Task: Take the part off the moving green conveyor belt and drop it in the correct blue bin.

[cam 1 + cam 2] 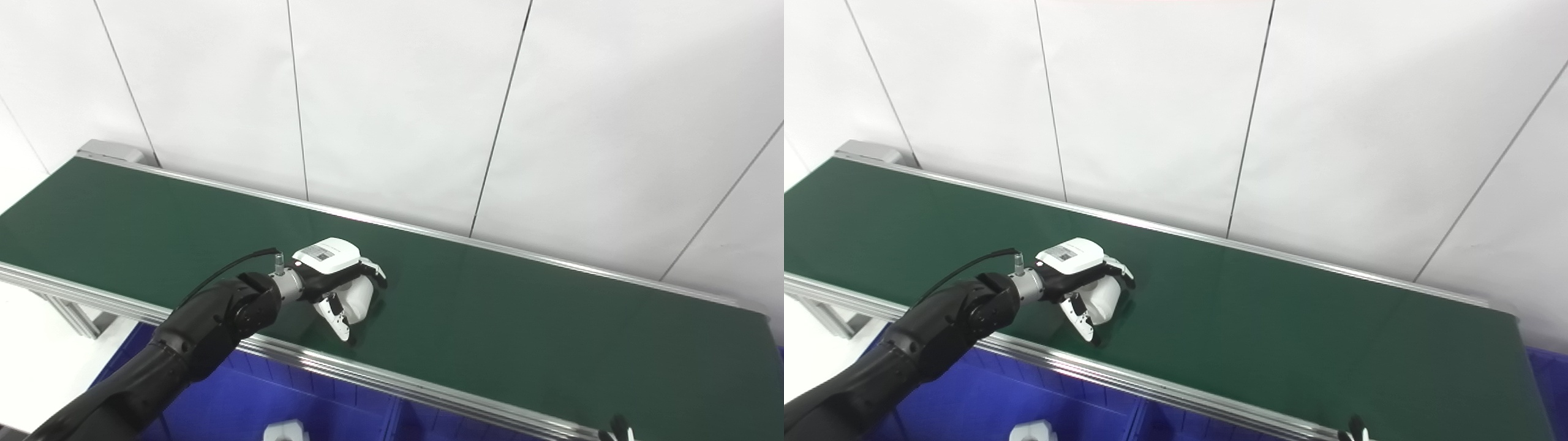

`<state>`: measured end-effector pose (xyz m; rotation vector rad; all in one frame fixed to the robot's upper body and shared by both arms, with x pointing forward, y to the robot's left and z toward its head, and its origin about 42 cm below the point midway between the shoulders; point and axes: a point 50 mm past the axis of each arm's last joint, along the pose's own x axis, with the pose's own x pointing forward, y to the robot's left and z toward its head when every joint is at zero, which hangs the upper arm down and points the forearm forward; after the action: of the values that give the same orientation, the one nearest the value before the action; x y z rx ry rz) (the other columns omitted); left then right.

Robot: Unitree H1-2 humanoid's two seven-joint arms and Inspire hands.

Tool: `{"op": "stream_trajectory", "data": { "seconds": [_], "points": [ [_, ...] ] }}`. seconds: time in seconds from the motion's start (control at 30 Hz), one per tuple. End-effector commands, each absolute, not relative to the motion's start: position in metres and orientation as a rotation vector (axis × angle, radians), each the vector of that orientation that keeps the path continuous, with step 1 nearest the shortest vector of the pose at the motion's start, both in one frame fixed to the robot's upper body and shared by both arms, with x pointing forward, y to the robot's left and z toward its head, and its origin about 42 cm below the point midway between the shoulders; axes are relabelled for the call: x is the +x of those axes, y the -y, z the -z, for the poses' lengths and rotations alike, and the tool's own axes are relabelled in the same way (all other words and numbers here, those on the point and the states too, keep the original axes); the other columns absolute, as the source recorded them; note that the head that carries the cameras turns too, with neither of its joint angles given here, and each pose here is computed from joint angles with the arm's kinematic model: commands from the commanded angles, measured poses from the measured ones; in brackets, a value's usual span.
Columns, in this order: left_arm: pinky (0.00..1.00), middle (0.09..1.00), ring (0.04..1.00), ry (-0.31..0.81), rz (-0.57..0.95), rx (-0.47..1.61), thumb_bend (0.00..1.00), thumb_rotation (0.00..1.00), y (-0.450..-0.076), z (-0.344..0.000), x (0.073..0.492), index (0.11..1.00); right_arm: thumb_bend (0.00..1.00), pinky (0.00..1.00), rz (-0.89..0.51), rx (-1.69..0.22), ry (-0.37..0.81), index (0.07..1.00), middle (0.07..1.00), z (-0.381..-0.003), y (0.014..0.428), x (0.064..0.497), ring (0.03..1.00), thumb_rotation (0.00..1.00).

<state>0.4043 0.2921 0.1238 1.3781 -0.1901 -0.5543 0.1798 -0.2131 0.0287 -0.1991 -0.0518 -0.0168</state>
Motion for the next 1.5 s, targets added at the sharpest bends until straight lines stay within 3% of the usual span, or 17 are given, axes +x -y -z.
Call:
{"op": "stream_trajectory", "data": {
  "seconds": [0.0, 0.03, 0.07, 0.1, 0.17, 0.57, 0.9, 1.2, 1.47],
  "points": [
    [0.56, 0.622, 0.591, 0.309, 0.441, 1.375, 0.87, 0.11, -0.29, -0.142, 0.415, 0.625, 0.67, 0.94, 0.003, -0.182, 0.159, 1.0, 0.993, -0.046, 0.206, 0.187, 0.953, 1.0],
    [0.55, 0.611, 0.576, 0.349, 0.416, 1.354, 0.86, 0.1, -0.289, -0.141, 0.414, 0.616, 0.67, 0.94, 0.005, -0.183, 0.16, 1.0, 0.993, -0.046, 0.206, 0.187, 0.953, 1.0],
    [0.49, 0.541, 0.511, 0.377, 0.398, 1.339, 0.66, 0.04, -0.288, -0.14, 0.414, 0.539, 0.66, 0.93, 0.006, -0.185, 0.16, 1.0, 0.99, -0.046, 0.206, 0.187, 0.949, 1.0],
    [0.44, 0.504, 0.463, 0.403, 0.389, 1.327, 0.57, 0.01, -0.286, -0.139, 0.413, 0.505, 0.66, 0.93, 0.007, -0.183, 0.16, 1.0, 0.989, -0.047, 0.207, 0.187, 0.948, 1.0],
    [0.42, 0.491, 0.441, 0.432, 0.382, 1.312, 0.54, 0.0, -0.283, -0.14, 0.413, 0.495, 0.67, 0.93, 0.009, -0.178, 0.159, 1.0, 0.988, -0.046, 0.207, 0.186, 0.948, 1.0],
    [0.32, 0.437, 0.351, 0.501, 0.465, 1.434, 0.52, 0.0, -0.272, -0.161, 0.412, 0.511, 0.66, 0.93, 0.004, -0.178, 0.161, 1.0, 0.985, -0.047, 0.206, 0.187, 0.946, 1.0],
    [0.35, 0.466, 0.394, 0.527, 0.503, 1.423, 0.52, 0.0, -0.27, -0.188, 0.401, 0.5, 0.67, 0.92, 0.008, -0.174, 0.171, 1.0, 0.982, -0.052, 0.204, 0.189, 0.942, 1.0],
    [0.32, 0.436, 0.357, 0.568, 0.516, 1.393, 0.52, 0.0, -0.272, -0.206, 0.356, 0.515, 0.67, 0.94, 0.001, -0.177, 0.178, 1.0, 0.995, -0.071, 0.206, 0.196, 0.95, 1.0],
    [0.34, 0.487, 0.417, 0.444, 0.473, 1.328, 0.52, 0.0, -0.288, -0.191, 0.293, 0.486, 0.66, 0.92, -0.009, -0.168, 0.208, 1.0, 1.0, -0.077, 0.208, 0.215, 0.948, 1.0]
  ]
}}
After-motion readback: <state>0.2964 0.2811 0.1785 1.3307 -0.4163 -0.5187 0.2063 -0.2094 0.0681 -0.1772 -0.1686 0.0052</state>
